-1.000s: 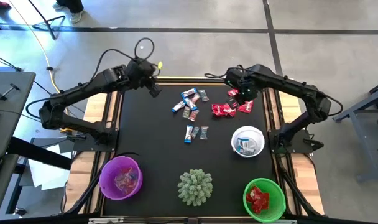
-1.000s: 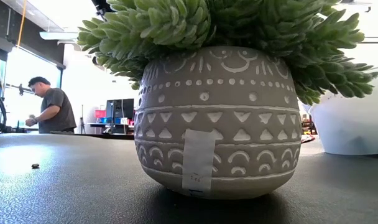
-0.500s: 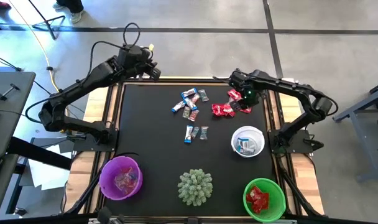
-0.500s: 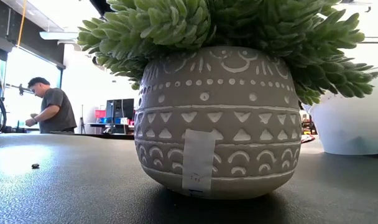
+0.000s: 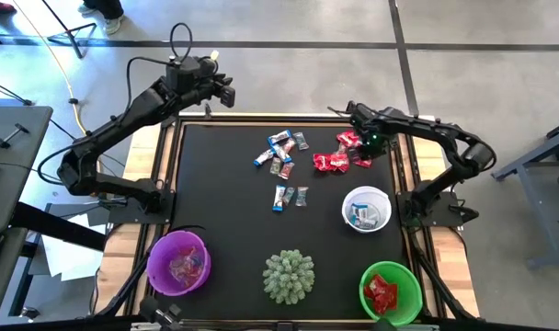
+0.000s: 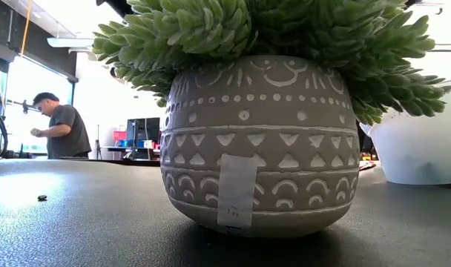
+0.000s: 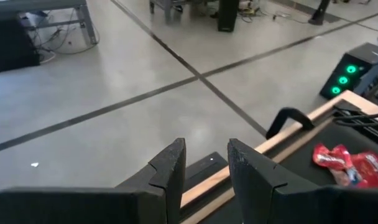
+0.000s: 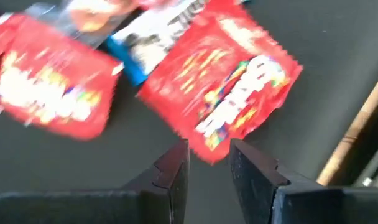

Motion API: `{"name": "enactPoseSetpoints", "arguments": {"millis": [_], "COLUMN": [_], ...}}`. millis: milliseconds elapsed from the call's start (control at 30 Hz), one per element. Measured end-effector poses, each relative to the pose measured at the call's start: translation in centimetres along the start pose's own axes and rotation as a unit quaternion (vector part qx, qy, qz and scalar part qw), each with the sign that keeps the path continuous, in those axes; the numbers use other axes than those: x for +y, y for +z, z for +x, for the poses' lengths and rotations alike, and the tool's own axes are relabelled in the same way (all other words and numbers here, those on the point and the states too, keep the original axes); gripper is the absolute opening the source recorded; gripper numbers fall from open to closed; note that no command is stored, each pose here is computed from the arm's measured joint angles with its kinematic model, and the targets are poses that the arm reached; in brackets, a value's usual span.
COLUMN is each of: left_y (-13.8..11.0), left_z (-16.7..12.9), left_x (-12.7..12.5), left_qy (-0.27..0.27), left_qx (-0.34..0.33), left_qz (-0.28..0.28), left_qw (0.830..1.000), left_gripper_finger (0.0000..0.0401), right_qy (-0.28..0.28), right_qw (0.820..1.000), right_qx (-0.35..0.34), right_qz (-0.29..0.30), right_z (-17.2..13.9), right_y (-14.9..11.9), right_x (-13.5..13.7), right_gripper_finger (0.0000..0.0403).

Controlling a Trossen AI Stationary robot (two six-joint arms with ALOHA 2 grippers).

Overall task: Sort candy
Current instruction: Put the red candy wrapper into the green bucket

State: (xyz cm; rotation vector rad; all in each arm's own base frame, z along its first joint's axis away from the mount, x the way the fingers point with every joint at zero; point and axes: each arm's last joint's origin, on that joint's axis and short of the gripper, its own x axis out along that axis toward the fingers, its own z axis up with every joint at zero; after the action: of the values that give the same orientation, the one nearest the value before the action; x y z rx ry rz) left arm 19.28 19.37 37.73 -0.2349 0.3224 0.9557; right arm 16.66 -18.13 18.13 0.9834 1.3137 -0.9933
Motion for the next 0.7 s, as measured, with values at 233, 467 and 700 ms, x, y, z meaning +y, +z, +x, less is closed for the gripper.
{"name": "enactPoseSetpoints", "arguments": {"millis": [233, 467, 700], "left_y": [0.1, 0.1, 0.1], "left_z": [0.1, 0.2, 0.2], "left_x": [0.7, 1.0, 0.8], "left_qy": [0.007, -0.015, -0.044], "left_qx": [-0.001, 0.002, 0.005], "left_qz": [0.004, -0.003, 0.009], "left_qw": [1.0, 1.0, 0.999], "left_gripper_finger": [0.0106, 0.0106, 0.0106], "right_qy": [0.035, -0.012, -0.032], "right_qw": [0.995, 0.991, 0.99], "right_qx": [-0.034, -0.088, -0.094], "right_qz": [0.085, 0.096, 0.101], "right_z": [2.1, 2.0, 2.0], "right_y": [0.4, 1.2, 1.5], "right_x": [-1.1, -1.7, -2.6], "right_gripper_finger": [0.0111, 0.0111, 0.0111]}}
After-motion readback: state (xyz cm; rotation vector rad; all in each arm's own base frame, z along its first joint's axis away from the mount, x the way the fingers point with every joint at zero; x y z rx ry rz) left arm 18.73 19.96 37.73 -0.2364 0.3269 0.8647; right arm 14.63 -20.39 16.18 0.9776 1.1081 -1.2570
